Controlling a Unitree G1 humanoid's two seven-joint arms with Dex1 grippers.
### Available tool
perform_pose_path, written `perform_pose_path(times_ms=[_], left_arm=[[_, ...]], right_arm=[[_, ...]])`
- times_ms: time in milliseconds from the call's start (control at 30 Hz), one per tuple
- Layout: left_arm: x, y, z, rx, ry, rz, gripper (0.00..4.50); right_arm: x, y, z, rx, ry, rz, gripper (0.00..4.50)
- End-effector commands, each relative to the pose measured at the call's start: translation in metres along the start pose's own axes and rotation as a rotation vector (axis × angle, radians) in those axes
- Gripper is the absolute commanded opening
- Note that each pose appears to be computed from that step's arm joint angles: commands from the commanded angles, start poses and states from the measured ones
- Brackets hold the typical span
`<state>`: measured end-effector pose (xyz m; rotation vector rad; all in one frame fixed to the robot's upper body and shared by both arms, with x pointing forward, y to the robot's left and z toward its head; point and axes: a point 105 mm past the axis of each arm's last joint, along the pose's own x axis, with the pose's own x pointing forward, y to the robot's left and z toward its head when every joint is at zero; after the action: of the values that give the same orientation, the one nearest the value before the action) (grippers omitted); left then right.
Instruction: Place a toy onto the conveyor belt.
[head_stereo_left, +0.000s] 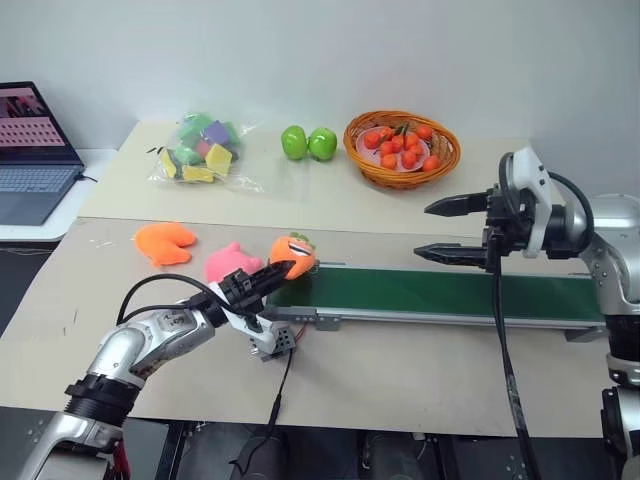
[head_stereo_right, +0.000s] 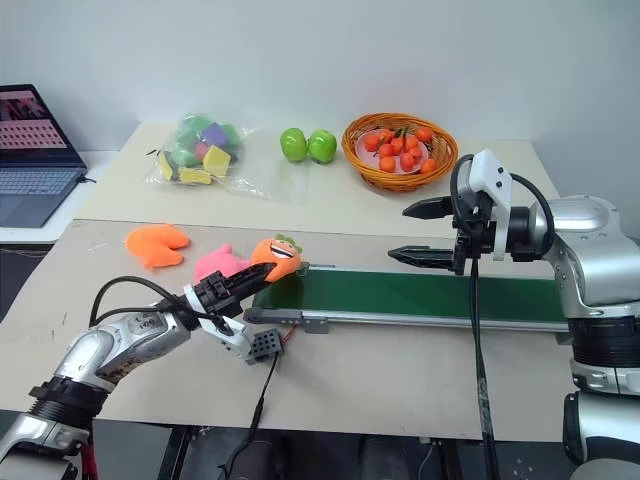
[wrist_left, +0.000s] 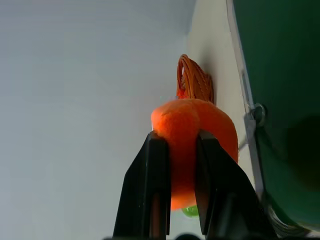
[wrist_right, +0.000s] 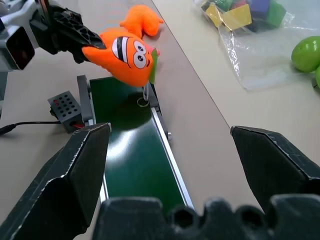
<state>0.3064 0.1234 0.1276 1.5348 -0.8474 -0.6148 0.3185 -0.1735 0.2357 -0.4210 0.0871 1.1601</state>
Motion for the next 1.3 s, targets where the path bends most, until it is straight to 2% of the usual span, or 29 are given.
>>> perform_pose_path(times_ms=[33, 200, 533, 733, 933, 1200, 1300], left_arm=[[0.000, -0.007, -0.004, 0.005, 0.000, 0.018, 0.66], [-0.002, -0.027, 0.000, -0.017, -0.038, -0.030, 0.66], [-0.001, -0.030, 0.007, -0.071, -0.071, -0.014, 0.66], [-0.002, -0.020, 0.008, -0.157, -0.073, 0.019, 2.38], [-0.017, 0.003, 0.003, -0.187, -0.073, 0.067, 4.49], [-0.030, 0.025, -0.009, -0.254, 0.003, 0.111, 4.49], [-0.028, 0.029, -0.013, -0.446, 0.037, 0.080, 4.49]], right_arm=[[-0.007, 0.002, 0.015, -0.034, -0.036, -0.013, 4.50], [-0.009, 0.002, 0.016, -0.029, -0.032, -0.016, 4.50], [-0.012, 0.002, 0.016, -0.028, -0.026, -0.028, 4.50], [-0.011, 0.001, 0.013, -0.026, -0.020, -0.030, 4.50], [-0.008, -0.001, 0.011, -0.031, -0.017, -0.025, 4.50], [-0.002, -0.003, 0.010, -0.034, -0.027, -0.010, 4.50], [-0.001, -0.005, 0.010, -0.040, -0.028, -0.005, 4.50]])
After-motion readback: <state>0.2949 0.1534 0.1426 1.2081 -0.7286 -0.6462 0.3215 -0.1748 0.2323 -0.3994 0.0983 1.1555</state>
